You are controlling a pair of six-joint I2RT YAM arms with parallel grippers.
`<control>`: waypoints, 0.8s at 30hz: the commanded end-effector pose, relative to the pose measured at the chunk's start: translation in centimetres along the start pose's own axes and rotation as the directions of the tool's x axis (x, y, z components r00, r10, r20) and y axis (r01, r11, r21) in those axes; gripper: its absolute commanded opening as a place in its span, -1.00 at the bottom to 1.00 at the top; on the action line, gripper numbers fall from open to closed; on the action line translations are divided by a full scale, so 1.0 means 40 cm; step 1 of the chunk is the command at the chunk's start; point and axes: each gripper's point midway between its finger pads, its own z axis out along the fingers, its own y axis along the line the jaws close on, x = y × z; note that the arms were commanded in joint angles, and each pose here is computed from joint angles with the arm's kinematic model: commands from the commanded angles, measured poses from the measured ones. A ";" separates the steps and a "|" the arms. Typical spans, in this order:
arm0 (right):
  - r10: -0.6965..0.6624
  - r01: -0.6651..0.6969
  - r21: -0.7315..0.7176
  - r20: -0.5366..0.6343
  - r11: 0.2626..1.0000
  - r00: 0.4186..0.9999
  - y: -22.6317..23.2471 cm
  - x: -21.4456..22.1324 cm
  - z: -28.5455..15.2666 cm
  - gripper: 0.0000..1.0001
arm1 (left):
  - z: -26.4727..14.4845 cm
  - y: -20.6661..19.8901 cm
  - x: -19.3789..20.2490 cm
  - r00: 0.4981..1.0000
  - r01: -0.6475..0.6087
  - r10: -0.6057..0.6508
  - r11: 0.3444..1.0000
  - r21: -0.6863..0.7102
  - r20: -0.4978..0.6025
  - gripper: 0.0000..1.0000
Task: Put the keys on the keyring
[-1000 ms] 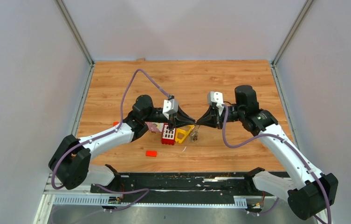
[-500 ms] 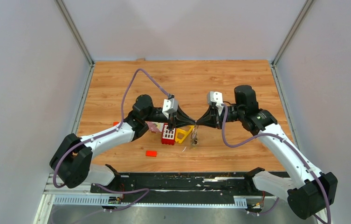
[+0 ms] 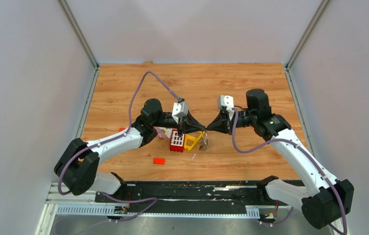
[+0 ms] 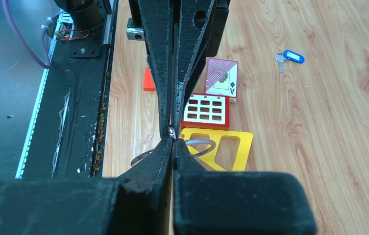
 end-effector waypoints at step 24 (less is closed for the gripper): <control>-0.063 0.063 -0.007 0.028 0.998 0.998 0.009 -0.031 -0.009 -1.00 | 0.018 0.050 -0.035 1.000 -0.016 0.016 0.997 -0.073 -0.003 -0.86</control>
